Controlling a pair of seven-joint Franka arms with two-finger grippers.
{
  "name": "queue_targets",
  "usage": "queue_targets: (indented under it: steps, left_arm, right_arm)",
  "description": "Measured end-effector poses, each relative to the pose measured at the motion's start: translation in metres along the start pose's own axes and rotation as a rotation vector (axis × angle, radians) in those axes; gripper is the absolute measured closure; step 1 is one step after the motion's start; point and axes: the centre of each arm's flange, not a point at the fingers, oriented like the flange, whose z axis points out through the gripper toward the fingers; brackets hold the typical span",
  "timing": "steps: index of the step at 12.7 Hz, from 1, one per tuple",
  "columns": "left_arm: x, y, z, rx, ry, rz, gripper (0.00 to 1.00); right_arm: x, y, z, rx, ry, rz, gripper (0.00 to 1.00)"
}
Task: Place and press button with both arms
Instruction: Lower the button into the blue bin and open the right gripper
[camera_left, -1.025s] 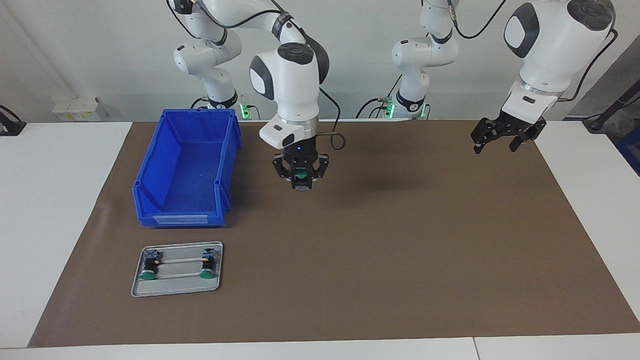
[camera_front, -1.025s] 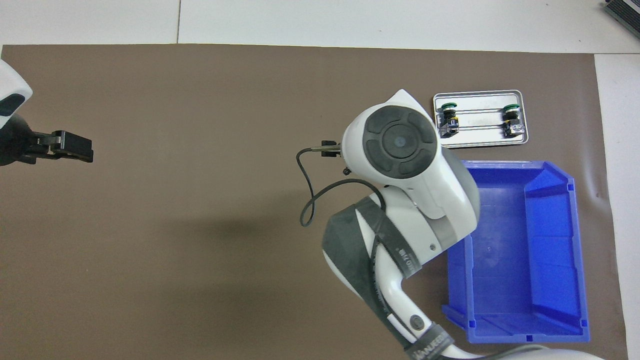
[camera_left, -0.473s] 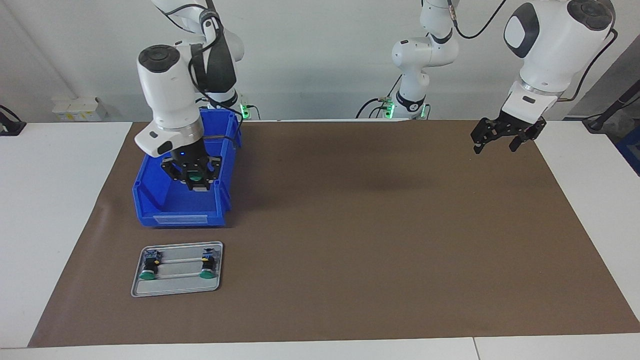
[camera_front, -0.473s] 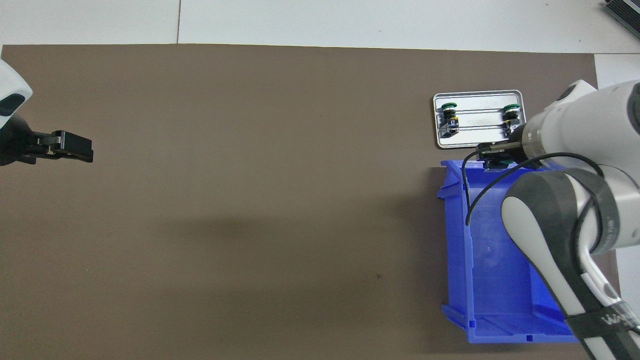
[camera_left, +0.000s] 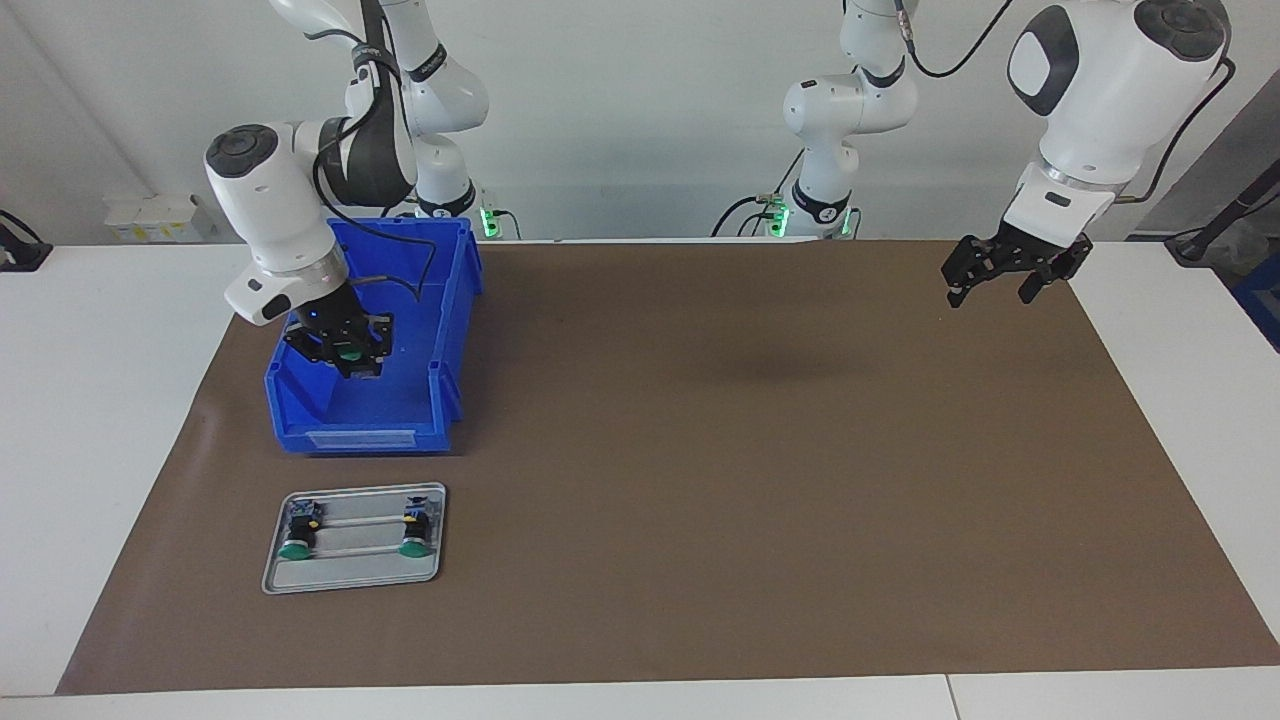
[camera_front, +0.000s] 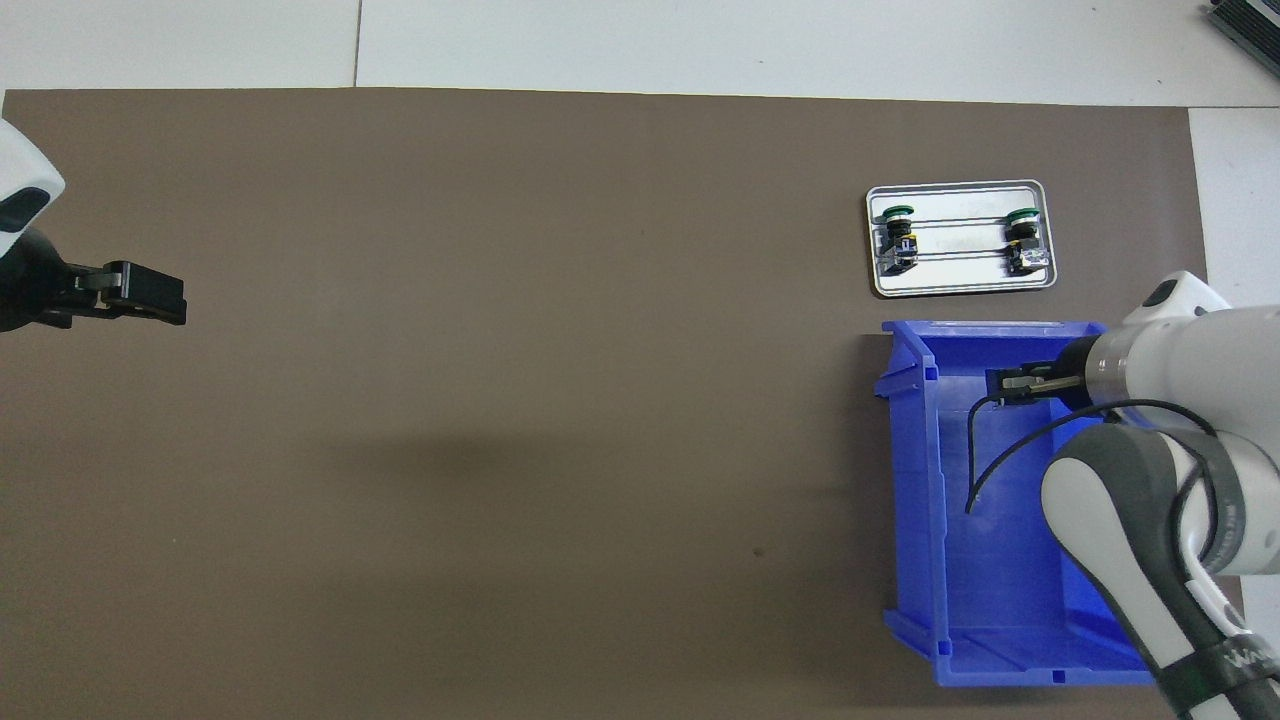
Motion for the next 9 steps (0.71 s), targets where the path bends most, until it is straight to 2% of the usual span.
queue_targets:
  steps: [4, 9]
  left_arm:
    - [0.0, 0.0, 0.0, 0.0, 0.0, 0.0, 0.0]
    - [0.0, 0.0, 0.0, 0.0, 0.0, 0.0, 0.0]
  right_arm:
    - [-0.021, 0.013, 0.044, -0.011, 0.035, 0.029, 0.58]
    - [-0.026, 0.015, 0.072, -0.016, 0.023, 0.033, 0.58]
